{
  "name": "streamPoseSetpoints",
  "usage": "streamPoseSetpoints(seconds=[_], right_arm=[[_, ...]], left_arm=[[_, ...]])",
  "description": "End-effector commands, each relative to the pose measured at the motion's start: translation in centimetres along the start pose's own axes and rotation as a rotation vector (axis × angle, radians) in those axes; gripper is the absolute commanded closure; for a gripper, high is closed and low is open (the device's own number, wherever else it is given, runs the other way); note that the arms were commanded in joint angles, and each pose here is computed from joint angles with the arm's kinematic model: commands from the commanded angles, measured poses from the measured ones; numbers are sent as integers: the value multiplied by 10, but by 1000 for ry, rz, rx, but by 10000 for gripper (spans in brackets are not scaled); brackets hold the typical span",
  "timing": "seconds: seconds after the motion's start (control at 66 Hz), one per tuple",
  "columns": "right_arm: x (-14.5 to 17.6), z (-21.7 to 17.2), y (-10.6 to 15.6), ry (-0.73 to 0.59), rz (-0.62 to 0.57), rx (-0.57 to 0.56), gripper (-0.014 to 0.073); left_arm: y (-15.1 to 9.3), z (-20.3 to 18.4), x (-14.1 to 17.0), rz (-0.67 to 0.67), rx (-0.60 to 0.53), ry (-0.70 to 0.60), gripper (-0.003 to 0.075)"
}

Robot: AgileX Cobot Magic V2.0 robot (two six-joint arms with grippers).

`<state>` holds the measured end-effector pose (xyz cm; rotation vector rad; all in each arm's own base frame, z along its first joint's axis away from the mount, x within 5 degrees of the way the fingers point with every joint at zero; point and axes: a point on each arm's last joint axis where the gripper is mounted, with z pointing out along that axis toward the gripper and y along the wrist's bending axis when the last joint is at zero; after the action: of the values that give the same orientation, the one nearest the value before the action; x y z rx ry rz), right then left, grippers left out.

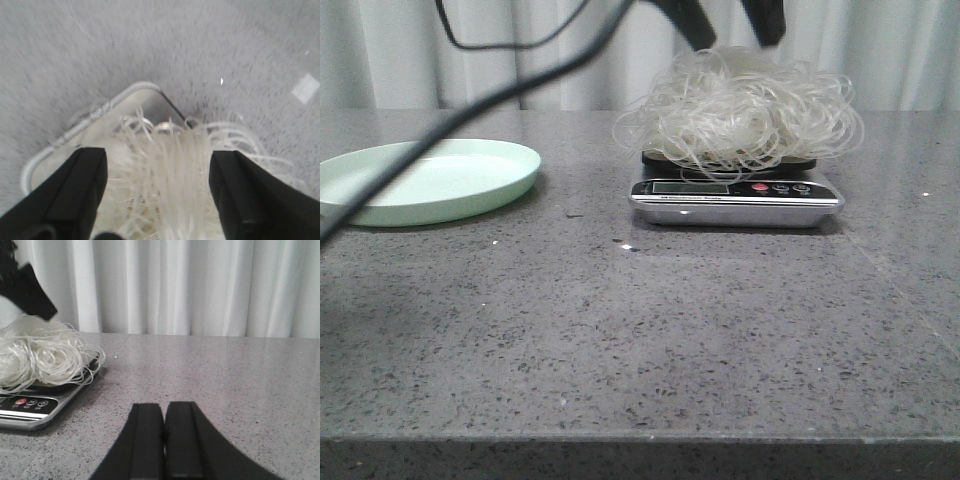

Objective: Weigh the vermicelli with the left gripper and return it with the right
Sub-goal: 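Open the left gripper to drop the vermicelli onto the scale, then withdraw the left gripper and hold while the scale reads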

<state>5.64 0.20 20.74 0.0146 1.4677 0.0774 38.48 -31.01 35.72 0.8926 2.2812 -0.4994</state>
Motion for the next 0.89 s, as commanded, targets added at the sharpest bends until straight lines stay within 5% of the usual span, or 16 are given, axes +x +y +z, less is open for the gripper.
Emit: streamPoseSetpoints(seconds=[0.0,0.197,0.515,0.879], right_arm=[[-11,-2,0,-103,-4,4,435],[-11,-2,0,-103,-4,4,435],[-11,-2,0,-103,-4,4,435],[-11,-2,0,-103,-4,4,435]], left_arm=[[-12,-75,-26,57,-49,-177,219],[2,-128,-28,82,-240,-206,279],[32,-181,-21,-13,-288,-266,401],[47,-194,33,-48,-346,-171,589]])
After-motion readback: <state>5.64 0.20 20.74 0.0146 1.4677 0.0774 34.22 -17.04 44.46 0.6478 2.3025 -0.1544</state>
